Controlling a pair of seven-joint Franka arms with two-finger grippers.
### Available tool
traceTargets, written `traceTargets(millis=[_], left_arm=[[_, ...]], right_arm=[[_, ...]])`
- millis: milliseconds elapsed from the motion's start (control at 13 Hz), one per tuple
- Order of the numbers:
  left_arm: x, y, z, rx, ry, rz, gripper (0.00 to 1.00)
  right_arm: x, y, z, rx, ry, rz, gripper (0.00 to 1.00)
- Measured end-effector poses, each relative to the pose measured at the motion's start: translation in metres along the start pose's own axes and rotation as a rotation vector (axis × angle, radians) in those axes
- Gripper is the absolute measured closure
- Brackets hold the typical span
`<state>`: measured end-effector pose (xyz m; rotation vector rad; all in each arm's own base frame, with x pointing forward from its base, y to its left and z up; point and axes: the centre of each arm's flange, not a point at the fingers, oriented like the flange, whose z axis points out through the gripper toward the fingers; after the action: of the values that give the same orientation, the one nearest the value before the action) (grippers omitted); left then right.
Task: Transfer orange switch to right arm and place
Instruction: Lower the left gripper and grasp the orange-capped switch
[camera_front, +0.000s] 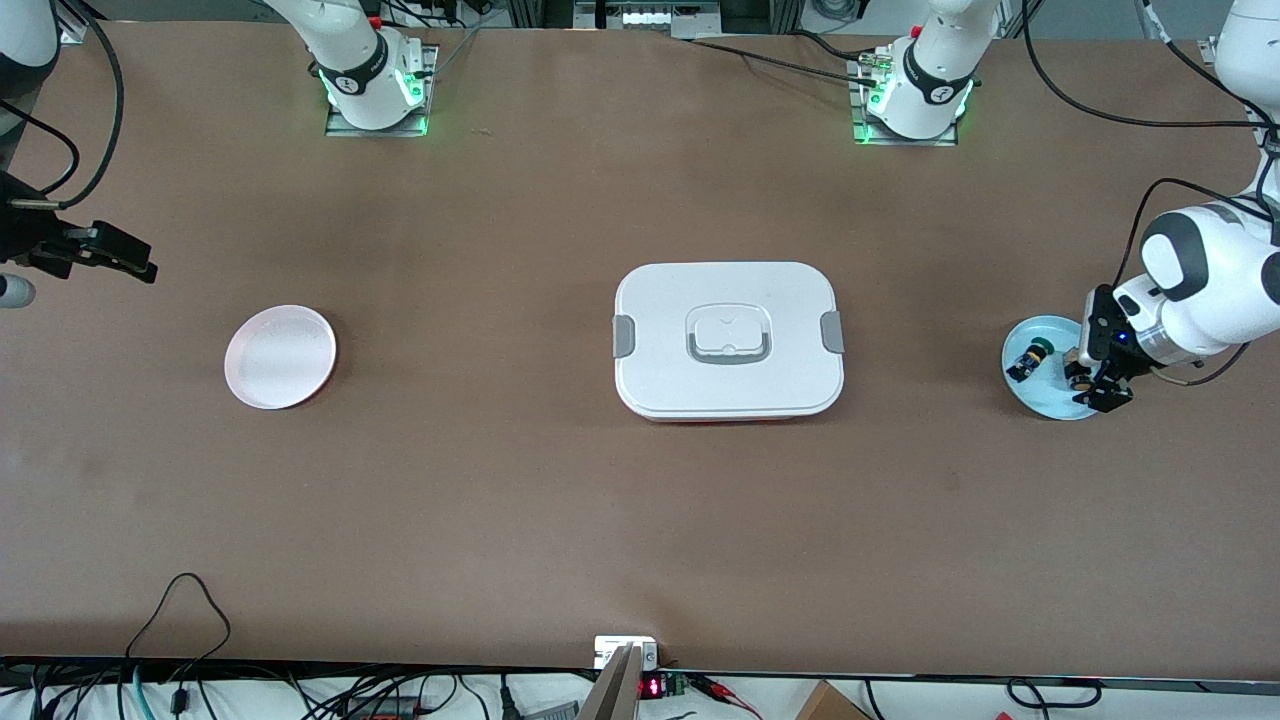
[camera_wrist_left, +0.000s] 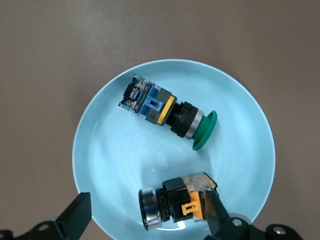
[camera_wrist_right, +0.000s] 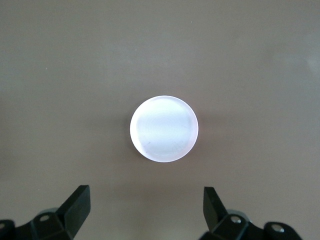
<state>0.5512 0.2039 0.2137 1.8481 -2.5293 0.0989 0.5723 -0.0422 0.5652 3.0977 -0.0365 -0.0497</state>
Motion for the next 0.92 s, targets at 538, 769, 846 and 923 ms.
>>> traceTargets(millis=[538, 769, 846, 923], left_arm=[[-0.021, 0.02, -0.002, 0.011, 0.0, 0.0, 0.0], [-0.021, 0.026, 0.002, 0.036, -0.014, -0.001, 0.0], [-0.019, 0.027, 0.006, 0.041, -0.015, -0.001, 0.0], [-0.018, 0.028, 0.01, 0.043, -0.013, -0.001, 0.0]], right_arm=[[0.0, -0.002, 0.0, 0.0, 0.0, -0.004, 0.0], [0.0, -0.002, 0.0, 0.0, 0.0, -0.005, 0.0], [0.0, -0.002, 0.0, 0.0, 0.0, -0.005, 0.0], [0.0, -0.002, 0.0, 0.0, 0.001, -0.005, 0.0]])
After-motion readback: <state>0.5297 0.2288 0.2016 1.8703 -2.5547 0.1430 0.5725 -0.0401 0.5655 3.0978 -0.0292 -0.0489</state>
